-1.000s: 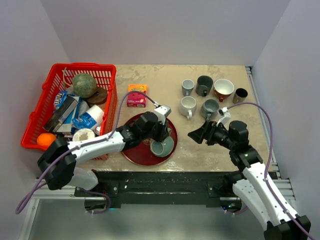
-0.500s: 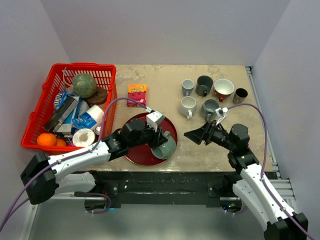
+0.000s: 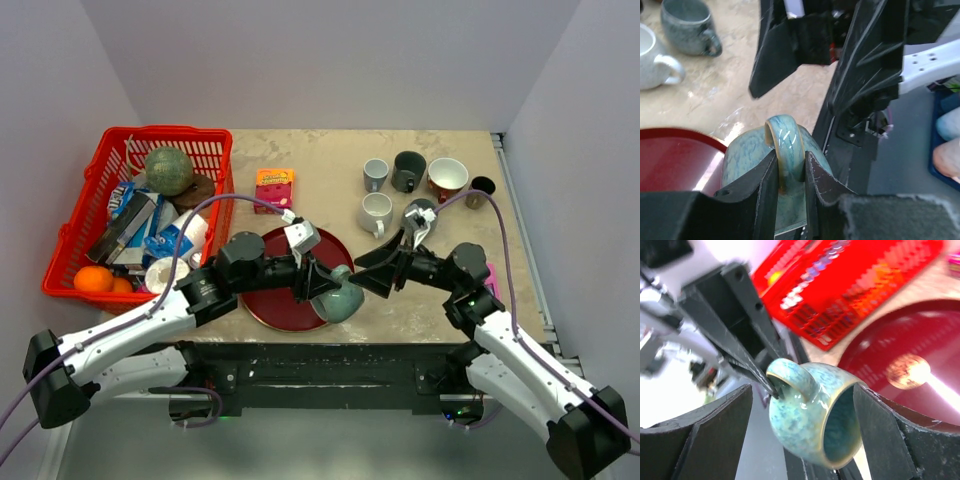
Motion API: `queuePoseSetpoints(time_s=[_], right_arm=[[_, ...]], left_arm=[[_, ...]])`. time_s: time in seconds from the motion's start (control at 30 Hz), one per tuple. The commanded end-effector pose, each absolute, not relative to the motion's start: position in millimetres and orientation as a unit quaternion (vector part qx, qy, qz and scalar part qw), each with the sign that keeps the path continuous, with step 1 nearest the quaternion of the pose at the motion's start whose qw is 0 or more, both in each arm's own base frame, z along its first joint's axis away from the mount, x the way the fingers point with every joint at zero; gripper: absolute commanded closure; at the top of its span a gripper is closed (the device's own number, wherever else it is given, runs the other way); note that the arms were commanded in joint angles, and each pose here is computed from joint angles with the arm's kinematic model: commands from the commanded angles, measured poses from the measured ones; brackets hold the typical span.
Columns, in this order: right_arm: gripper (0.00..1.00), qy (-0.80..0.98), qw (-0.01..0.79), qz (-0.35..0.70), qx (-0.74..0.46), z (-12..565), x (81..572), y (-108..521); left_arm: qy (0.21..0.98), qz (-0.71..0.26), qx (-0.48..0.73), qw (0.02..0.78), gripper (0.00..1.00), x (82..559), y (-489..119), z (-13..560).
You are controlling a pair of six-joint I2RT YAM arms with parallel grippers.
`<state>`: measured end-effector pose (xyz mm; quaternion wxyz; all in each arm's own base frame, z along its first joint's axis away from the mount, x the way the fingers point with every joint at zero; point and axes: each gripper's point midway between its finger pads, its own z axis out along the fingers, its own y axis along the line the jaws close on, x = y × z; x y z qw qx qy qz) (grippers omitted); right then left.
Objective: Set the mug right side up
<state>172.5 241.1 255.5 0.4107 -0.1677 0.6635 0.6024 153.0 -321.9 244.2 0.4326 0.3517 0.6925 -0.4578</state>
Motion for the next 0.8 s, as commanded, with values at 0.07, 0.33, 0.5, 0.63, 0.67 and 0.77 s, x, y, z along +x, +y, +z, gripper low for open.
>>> queuePoseSetpoints(time_s=[0.07,0.33,0.5,0.63,0.67,0.77], right_arm=[[0.25,0.578,0.462,0.61,-0.283,299.7,150.0,261.6],[0.46,0.548,0.472,0.607,-0.329,304.5,138.3,263.2],[0.47,0.526,0.469,0.611,-0.361,309.6,126.5,264.7],[0.48,0.512,0.469,0.609,-0.382,312.9,120.6,265.4],[0.49,0.509,0.468,0.61,-0.386,314.2,118.7,266.0],[0.55,0.5,0.468,0.608,-0.401,316.3,114.3,266.6]], left_arm=[[0.563,-0.54,0.376,0.501,1.0,124.3,-319.9,352.3],[0.53,-0.581,0.389,0.48,1.0,103.8,-319.9,365.9],[0.518,-0.596,0.4,0.465,1.0,96.3,-322.6,366.5],[0.513,-0.604,0.41,0.453,1.0,92.6,-325.8,364.3],[0.511,-0.606,0.413,0.449,1.0,91.1,-326.2,363.9],[0.509,-0.61,0.42,0.438,1.0,88.5,-328.3,361.2]])
